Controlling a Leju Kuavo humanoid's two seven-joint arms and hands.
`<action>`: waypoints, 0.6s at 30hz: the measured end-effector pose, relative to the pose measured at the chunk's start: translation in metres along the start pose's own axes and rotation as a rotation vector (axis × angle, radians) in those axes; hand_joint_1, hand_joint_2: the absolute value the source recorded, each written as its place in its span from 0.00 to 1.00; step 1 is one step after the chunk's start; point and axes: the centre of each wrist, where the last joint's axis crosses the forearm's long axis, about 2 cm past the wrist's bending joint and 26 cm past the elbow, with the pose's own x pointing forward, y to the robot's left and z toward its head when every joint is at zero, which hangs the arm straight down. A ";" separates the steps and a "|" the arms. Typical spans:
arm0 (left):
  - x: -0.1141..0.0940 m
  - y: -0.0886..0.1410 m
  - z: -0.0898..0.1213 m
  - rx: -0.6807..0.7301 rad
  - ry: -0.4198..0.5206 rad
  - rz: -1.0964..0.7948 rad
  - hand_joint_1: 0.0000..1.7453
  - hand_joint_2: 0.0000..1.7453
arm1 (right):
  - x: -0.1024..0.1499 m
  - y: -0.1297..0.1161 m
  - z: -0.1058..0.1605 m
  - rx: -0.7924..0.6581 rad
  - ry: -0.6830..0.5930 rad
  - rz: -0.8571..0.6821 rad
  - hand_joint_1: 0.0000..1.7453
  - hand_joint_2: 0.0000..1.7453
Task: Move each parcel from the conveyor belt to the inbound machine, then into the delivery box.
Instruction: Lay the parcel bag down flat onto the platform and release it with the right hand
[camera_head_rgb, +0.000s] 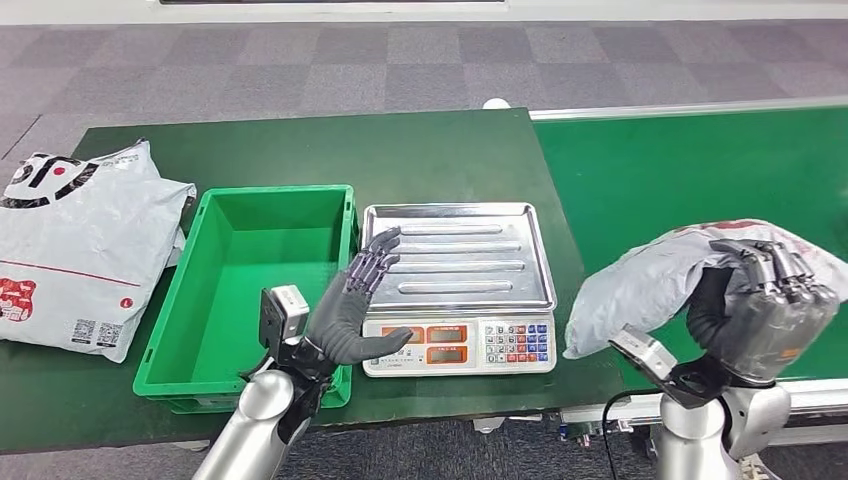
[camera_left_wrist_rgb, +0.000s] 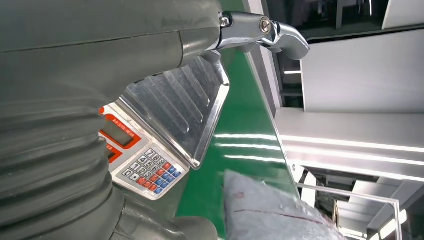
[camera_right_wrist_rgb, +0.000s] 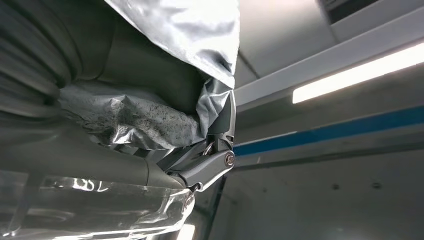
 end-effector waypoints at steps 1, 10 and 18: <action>0.000 0.000 0.000 -0.004 0.002 0.001 0.00 1.00 | 0.003 0.001 0.000 0.000 -0.002 -0.011 1.00 1.00; -0.002 0.002 -0.002 0.009 -0.011 0.003 0.00 1.00 | 0.016 0.023 -0.005 0.042 -0.056 -0.063 1.00 1.00; -0.001 0.002 -0.002 0.044 -0.095 0.053 0.00 1.00 | 0.034 0.114 -0.064 0.280 -0.206 -0.148 1.00 1.00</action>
